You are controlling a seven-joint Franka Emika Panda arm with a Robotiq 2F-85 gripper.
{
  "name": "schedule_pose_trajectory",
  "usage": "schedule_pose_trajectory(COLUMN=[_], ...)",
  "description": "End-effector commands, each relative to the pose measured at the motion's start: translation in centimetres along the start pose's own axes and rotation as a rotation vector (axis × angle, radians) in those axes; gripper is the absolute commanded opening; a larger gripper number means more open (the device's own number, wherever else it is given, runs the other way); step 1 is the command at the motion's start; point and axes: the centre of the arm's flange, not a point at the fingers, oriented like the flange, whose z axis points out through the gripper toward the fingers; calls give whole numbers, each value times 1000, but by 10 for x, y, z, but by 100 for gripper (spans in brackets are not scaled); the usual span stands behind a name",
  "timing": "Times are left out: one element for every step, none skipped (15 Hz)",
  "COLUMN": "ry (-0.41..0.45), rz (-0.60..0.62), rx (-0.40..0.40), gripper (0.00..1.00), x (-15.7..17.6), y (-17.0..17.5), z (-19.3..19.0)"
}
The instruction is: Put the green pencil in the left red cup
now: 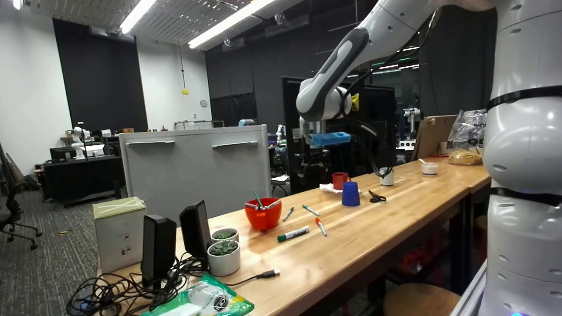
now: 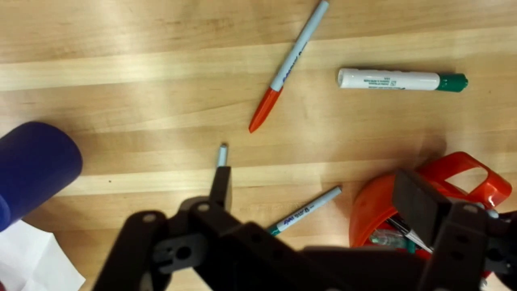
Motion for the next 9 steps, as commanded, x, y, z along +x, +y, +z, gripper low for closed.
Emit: schedule_pose_trajectory(ry=[8, 4, 2, 2, -3, -6, -21, -22, -22], rz=[-10, -10, -9, -7, -6, -8, 7, 10, 11], rx=[0, 0, 0, 1, 3, 1, 2, 3, 3], gripper=[100, 100, 100, 100, 100, 100, 100, 100, 100], x=[-33, -37, -43, -52, -55, -59, -36, -39, -39], y=[8, 9, 13, 22, 25, 28, 19, 22, 22], z=[-6, -5, -7, -8, -10, -9, 1, 1, 1])
